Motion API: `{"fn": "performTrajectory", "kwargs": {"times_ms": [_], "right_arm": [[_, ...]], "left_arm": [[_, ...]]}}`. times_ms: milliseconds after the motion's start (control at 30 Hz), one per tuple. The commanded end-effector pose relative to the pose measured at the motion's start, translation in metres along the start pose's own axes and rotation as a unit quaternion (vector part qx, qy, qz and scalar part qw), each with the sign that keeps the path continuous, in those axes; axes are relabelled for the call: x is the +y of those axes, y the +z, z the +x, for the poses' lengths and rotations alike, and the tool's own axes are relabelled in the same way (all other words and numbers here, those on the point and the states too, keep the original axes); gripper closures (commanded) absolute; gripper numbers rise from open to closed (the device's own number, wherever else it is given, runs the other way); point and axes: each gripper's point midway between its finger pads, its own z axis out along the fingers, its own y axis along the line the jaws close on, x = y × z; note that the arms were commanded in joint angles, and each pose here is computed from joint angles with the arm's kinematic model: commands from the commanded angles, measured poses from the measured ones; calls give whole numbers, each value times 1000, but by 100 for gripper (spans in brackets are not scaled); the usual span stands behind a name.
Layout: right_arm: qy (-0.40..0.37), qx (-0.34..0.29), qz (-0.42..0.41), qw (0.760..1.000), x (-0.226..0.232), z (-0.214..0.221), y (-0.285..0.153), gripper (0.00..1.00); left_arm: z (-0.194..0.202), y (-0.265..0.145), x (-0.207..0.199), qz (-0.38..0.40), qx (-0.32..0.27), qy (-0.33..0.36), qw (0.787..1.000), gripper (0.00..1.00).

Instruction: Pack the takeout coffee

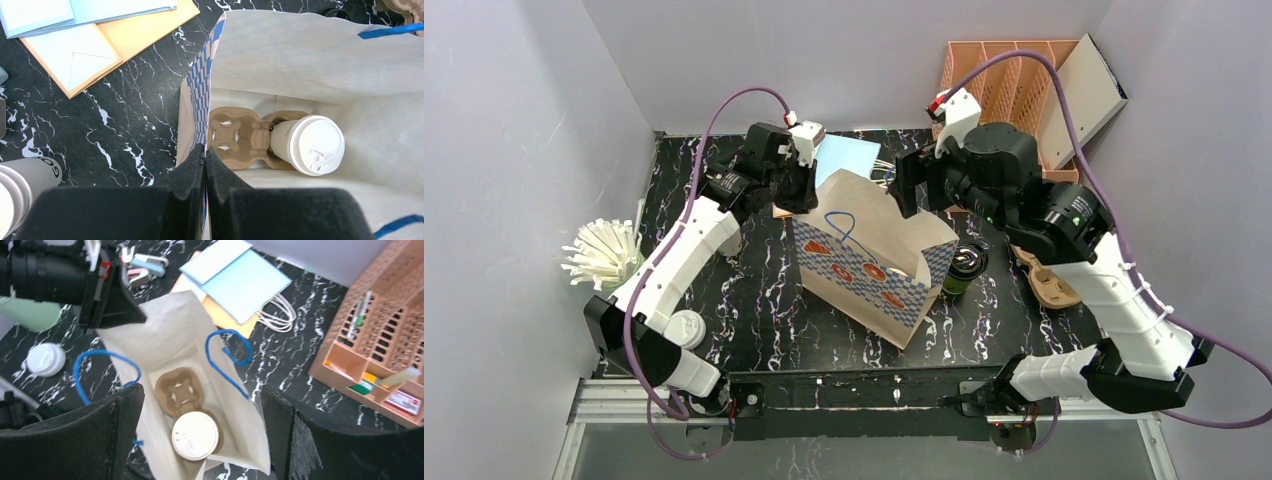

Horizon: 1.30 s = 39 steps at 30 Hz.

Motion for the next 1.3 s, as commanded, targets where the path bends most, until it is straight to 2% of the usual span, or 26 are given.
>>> {"fn": "performTrajectory", "kwargs": {"times_ms": [0,133,267,433,567,667,967,1000,1267], "right_arm": [[-30,32,59,997,-20,8,16,4],[-43,121,50,990,-17,50,37,3],[-50,126,41,990,-18,50,55,2],[-41,161,62,984,-46,55,82,2],[-21,179,47,982,-47,65,97,7],[-16,182,15,983,-36,67,103,23],[-8,141,-48,989,-13,52,102,94],[-8,135,-50,990,-13,49,101,99],[-5,72,-84,994,-3,33,73,99]], "left_arm": [[-8,-17,-1,0,-27,6,1000,100],[-7,-19,-2,2,-31,12,999,100],[-6,-20,-2,4,-34,19,999,100],[-5,-21,-1,2,-44,18,999,100],[-4,-21,-1,2,-44,23,999,100],[-6,-20,0,0,-47,27,999,100],[-45,-22,4,-19,-93,34,995,100],[-50,-24,4,-20,-100,36,994,100],[-80,-48,0,-22,-164,48,985,100]]}}
